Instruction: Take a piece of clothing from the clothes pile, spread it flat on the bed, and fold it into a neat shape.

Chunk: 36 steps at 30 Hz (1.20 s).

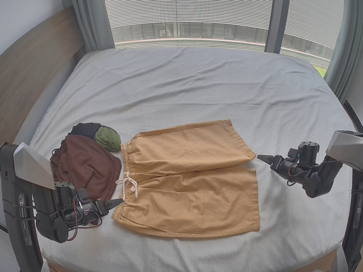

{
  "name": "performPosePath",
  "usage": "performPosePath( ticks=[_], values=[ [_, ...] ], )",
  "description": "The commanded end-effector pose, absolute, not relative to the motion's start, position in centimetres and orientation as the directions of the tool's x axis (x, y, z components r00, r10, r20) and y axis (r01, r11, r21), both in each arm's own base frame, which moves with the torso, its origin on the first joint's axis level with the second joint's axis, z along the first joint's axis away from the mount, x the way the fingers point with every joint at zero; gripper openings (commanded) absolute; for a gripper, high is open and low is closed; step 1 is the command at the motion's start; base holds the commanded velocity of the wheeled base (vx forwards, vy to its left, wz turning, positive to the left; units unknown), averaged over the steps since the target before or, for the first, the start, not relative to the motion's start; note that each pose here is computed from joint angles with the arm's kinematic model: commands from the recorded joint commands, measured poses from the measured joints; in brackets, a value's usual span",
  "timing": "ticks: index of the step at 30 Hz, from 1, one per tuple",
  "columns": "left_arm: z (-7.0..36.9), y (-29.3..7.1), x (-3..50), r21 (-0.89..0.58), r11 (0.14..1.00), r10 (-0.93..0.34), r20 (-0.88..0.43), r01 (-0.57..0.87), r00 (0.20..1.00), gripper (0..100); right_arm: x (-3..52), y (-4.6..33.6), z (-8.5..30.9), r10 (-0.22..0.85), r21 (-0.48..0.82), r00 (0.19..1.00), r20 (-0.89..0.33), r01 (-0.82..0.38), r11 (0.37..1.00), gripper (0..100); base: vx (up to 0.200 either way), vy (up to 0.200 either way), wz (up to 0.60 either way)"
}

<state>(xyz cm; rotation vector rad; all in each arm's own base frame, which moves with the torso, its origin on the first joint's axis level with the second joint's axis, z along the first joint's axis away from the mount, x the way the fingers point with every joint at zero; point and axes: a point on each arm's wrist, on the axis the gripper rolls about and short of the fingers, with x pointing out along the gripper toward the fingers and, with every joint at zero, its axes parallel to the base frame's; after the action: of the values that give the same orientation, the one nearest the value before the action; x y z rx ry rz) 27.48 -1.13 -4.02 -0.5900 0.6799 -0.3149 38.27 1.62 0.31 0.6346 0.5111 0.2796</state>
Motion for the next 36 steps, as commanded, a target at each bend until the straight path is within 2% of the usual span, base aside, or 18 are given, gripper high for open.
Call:
performPosePath(
  ticks=[1, 7, 36],
  values=[
    [-4.2, -1.1, 27.4, -0.605, 0.792, -0.455, -0.5, 0.079, 0.737, 100, 34.9, 1.2, 2.8, 0.392, 0.625, 0.857, -0.335, -0.109, 0.773, 100, 0.0, 0.0, 0.0],
    [-4.2, -1.2, 27.3, -0.609, 0.789, -0.461, -0.502, 0.079, 0.732, 100, 34.2, 1.2, 2.4, 0.391, 0.624, 0.868, -0.307, -0.126, 0.771, 100, 0.0, 0.0, 0.0],
    [-5.1, -2.9, 26.1, -0.63, 0.774, -0.503, -0.549, 0.065, 0.667, 100, 34.3, 1.3, 1.4, 0.393, 0.626, 0.86, -0.326, -0.116, 0.772, 100, 0.0, 0.0, 0.0]
  ],
)
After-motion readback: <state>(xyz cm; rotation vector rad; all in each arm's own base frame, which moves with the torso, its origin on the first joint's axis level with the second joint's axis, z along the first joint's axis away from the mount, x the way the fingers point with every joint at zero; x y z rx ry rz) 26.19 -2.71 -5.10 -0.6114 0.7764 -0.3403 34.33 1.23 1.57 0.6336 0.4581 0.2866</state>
